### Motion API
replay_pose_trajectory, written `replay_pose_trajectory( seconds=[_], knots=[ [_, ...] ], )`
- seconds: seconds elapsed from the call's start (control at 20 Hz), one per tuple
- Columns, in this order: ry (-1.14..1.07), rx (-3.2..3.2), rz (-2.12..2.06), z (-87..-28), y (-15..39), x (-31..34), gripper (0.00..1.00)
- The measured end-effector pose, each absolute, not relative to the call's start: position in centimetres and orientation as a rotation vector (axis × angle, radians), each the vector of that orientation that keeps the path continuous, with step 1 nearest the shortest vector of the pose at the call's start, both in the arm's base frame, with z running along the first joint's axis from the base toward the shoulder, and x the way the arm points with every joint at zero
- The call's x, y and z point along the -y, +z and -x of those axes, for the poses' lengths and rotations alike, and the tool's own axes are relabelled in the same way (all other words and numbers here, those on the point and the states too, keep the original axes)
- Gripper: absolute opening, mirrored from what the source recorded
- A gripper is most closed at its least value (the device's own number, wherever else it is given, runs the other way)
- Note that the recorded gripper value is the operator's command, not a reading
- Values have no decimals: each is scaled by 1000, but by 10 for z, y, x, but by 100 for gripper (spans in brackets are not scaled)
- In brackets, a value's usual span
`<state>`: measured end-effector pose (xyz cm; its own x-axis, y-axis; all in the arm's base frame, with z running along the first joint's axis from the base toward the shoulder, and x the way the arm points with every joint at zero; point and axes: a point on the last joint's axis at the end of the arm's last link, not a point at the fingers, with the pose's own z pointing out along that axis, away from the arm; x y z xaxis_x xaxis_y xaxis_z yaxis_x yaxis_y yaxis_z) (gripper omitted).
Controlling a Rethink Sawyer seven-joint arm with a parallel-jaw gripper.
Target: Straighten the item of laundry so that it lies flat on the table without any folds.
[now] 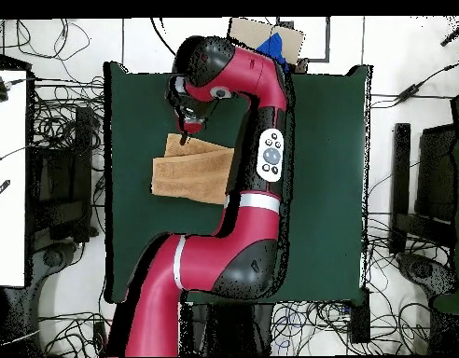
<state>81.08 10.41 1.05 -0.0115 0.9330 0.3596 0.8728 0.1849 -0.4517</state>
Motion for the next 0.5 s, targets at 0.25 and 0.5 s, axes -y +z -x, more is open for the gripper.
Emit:
replay_pose_trajectory(
  seconds=[0.25,0.5],
  knots=[
    [184,1871,1683,-801,-12,-104,100],
    [212,1860,1677,-794,-26,-104,100]
  ],
)
